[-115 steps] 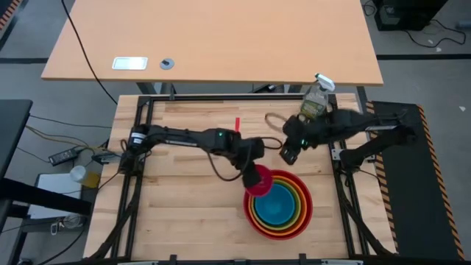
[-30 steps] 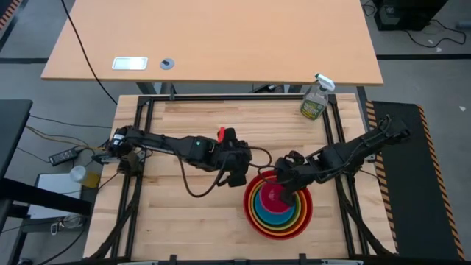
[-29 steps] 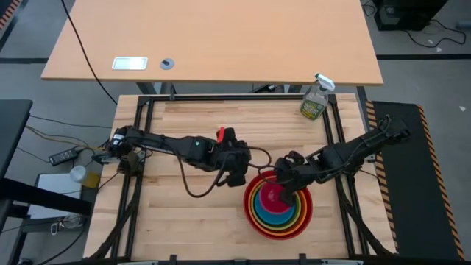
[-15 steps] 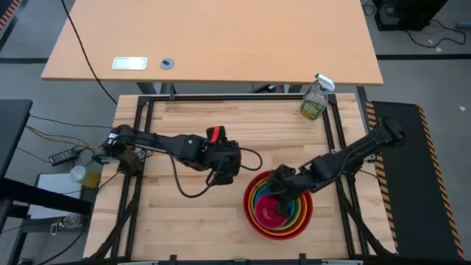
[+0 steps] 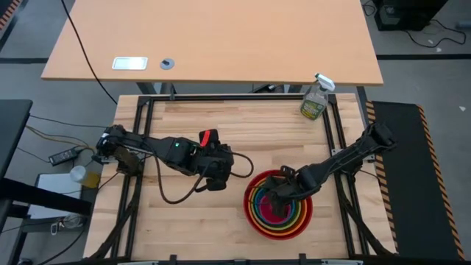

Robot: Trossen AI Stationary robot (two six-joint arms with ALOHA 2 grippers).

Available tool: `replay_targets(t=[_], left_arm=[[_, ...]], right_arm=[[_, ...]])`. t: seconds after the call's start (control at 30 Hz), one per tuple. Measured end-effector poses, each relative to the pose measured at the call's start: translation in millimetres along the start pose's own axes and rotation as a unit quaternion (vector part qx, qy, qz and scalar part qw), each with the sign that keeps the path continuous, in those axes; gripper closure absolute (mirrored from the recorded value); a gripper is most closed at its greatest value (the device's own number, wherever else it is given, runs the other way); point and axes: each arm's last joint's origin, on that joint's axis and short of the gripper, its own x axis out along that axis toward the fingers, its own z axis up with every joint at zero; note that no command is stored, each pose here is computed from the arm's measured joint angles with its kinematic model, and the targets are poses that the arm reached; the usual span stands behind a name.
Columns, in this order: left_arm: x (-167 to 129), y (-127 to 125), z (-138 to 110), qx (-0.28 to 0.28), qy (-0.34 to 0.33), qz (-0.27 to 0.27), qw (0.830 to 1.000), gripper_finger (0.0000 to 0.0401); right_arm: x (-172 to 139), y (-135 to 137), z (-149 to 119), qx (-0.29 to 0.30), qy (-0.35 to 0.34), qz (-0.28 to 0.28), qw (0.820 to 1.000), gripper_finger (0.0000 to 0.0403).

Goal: Nest bowls inside each other
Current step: Stack the red bowl on top of the blue bowl, then return to Home Position

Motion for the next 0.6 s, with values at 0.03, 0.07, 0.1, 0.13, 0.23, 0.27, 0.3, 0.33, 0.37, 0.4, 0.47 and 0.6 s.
replay_targets(t=[0.03,0.07,0.1,0.13,0.23,0.27,0.3,0.33,0.37,0.4,0.47,0.6], left_arm=[[0,0,0,0.000,0.000,0.000,1.000,0.0166],[0,0,0,-0.001,0.000,0.000,1.000,0.0166],[0,0,0,-0.004,0.000,0.000,1.000,0.0166],[0,0,0,-0.012,-0.001,0.000,1.000,0.0166],[0,0,1,-0.037,-0.003,0.001,0.999,0.0168],[-1,0,1,-0.037,-0.006,0.005,0.999,0.0170],[-2,0,1,-0.031,-0.009,0.010,0.999,0.0173],[-3,-1,0,-0.022,-0.012,0.017,1.000,0.0177],[-4,-2,0,-0.012,-0.016,0.028,0.999,0.0181],[-5,-4,0,-0.002,-0.021,0.039,0.999,0.0186],[-9,-7,-1,0.016,-0.030,0.059,0.998,0.0196],[-13,-13,-7,0.039,-0.043,0.089,0.994,0.0214]], right_arm=[[1,1,1,0.000,0.001,0.007,1.000,0.0350],[1,2,1,0.000,0.000,0.014,1.000,0.0341],[1,3,1,-0.002,0.003,0.019,1.000,0.0330],[1,3,1,-0.004,0.005,0.022,1.000,0.0318],[0,0,2,-0.002,0.017,0.027,0.999,0.0280],[0,-2,1,0.000,0.031,0.028,0.999,0.0269],[0,-4,1,0.003,0.047,0.031,0.998,0.0258],[-1,-6,2,0.006,0.061,0.036,0.997,0.0250],[-3,-8,3,0.008,0.073,0.040,0.996,0.0243],[-5,-11,2,0.011,0.082,0.035,0.996,0.0239],[-12,-17,2,0.020,0.084,0.022,0.996,0.0235],[-37,-25,3,0.036,0.016,0.019,0.999,0.0237]])
